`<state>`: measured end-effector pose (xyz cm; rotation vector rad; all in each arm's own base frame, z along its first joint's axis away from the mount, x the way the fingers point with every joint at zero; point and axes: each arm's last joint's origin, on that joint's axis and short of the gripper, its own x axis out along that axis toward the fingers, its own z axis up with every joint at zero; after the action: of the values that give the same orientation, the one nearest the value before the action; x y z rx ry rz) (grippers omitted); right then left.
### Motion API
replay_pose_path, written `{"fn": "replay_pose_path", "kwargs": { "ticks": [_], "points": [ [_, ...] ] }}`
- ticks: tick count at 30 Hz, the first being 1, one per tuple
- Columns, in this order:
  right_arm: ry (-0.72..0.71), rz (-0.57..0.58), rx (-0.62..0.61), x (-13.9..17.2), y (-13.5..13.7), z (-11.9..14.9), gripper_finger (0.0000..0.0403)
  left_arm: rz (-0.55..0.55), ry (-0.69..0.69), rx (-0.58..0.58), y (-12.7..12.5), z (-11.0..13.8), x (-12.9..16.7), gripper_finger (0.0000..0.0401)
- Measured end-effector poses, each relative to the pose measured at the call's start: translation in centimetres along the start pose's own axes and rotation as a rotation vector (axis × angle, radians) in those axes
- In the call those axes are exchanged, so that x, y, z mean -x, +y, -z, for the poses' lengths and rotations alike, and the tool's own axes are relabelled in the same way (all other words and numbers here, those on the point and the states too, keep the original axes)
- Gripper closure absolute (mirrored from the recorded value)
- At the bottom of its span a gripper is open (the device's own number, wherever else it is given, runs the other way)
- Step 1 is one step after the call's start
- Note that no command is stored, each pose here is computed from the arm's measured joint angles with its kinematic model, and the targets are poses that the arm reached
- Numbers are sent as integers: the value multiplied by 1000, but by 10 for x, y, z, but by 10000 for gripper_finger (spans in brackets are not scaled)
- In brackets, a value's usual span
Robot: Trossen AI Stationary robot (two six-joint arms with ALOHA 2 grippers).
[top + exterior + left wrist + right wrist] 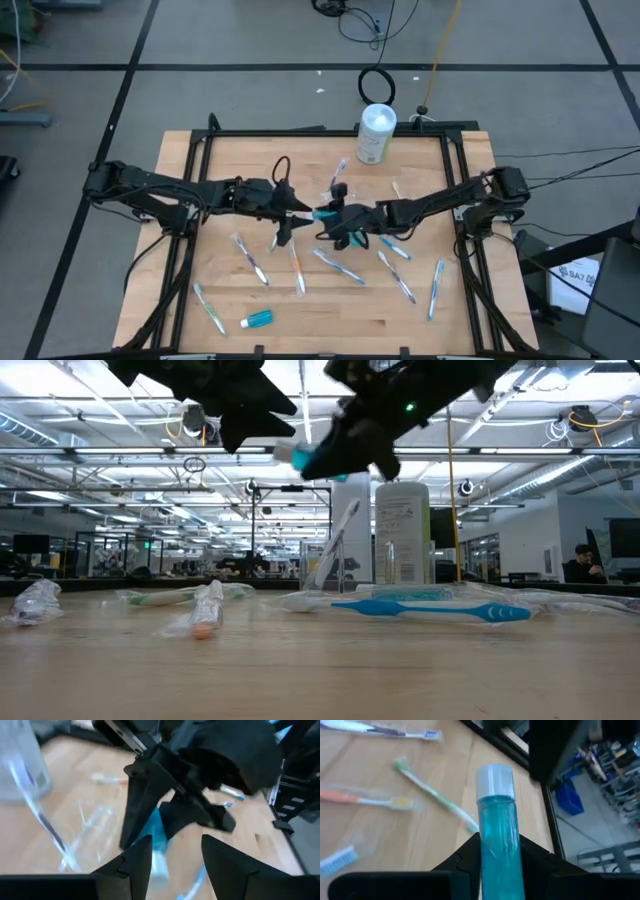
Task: Pick & Place toothbrushing station
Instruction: Put the top blue mouthwash into the transparent organizer
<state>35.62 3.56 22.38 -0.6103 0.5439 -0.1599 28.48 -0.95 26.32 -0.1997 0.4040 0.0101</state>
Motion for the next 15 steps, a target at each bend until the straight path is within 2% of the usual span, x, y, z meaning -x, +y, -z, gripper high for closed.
{"fn": "replay_pose_path", "kwargs": {
  "ticks": [5, 8, 12, 15],
  "points": [
    [-44, 14, -87, 36, -12, 7, 319, -3, -59, -177, 0, -6, 1, 240],
    [-138, 29, -196, 57, -16, 21, 319, -3, -117, -289, -2, -12, 2, 238],
    [-452, -5, -357, 72, -11, 52, 319, -39, -169, -409, -2, -16, 0, 230],
    [-659, -35, -474, 79, -7, 75, 319, -66, -184, -430, -1, -16, -3, 223]
  ]
}}
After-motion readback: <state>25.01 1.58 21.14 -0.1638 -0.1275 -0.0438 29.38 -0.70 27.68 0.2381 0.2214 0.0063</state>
